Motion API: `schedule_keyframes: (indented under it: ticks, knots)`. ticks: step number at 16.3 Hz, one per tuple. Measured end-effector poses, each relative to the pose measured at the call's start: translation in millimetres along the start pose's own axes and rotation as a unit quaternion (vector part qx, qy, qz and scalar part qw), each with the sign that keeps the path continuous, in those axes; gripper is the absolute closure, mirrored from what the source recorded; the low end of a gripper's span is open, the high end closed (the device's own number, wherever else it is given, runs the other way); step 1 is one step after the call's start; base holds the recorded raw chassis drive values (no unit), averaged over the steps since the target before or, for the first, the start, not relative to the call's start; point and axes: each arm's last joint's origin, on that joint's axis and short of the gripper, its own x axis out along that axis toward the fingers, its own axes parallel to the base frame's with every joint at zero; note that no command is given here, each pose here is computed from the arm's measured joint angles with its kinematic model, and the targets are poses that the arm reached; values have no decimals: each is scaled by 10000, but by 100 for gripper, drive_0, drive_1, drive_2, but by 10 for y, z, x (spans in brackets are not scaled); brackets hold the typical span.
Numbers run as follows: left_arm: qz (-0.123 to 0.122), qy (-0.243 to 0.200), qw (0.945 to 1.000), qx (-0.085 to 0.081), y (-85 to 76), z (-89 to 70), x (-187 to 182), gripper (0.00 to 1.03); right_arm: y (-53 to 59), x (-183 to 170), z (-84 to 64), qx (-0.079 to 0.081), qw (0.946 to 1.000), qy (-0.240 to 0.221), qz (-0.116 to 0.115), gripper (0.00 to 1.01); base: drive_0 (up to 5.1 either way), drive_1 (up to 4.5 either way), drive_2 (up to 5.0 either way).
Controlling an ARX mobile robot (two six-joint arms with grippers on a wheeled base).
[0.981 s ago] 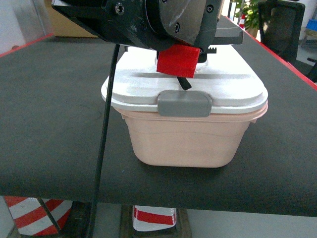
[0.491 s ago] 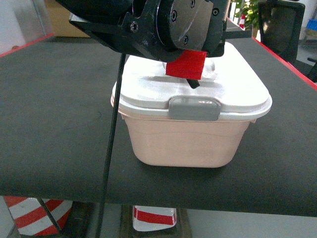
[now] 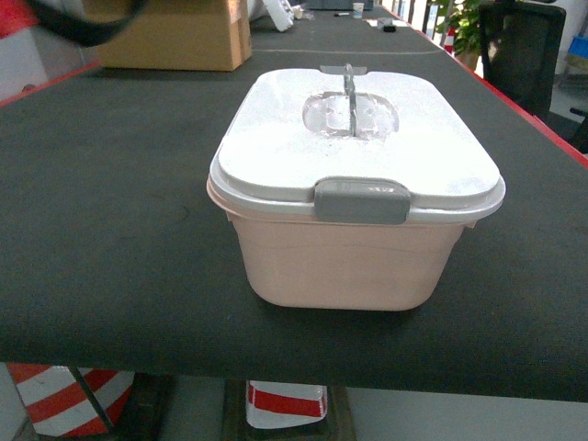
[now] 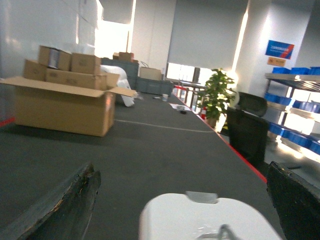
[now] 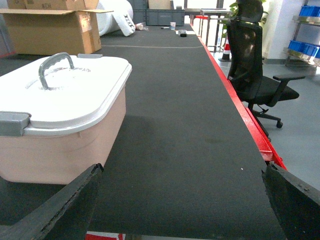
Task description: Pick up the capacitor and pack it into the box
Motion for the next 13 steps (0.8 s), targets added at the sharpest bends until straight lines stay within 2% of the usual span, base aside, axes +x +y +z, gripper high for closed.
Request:
schedule_keyframes:
  ticks: [1,3,4,7,8,9,10,11,12,13]
  knots:
    - [99,-50,9996,247,306,16,-295,5,0,0,0,2,10000,0,-2,3,0,0,0]
    - [106,4,9991,423,461,-2,-489,5,0,0,0,0,10000,0,0,3,0,0,0]
    - [174,218,9969,731,687,-15,-823,5,0,0,0,0,10000,0,0,3,0,0,0]
    - [233,369,9950,902,857,8,-1026,5,0,0,0,0,10000,0,0,3,0,0,0]
    - [361,462,9936,966,988,36,-1135,5,0,0,0,0,10000,2,-2,3,0,0,0]
    - [644,506,9916,999,1153,88,-1247,5,0,0,0,0,10000,2,0,3,0,0,0]
    - [834,431,9907,981,1221,119,-1277,5,0,0,0,0,10000,0,-2,3,0,0,0]
    - [827,436,9909,969,1223,121,-1277,5,0,0,0,0,10000,-2,0,3,0,0,0]
    - [682,1106,9869,957,1215,82,-1308,16,0,0,0,0,10000,0,0,3,0,0,0]
    - [577,1337,9848,945,1258,67,-1382,25,0,0,-1,0,10000,4,-2,3,0,0,0]
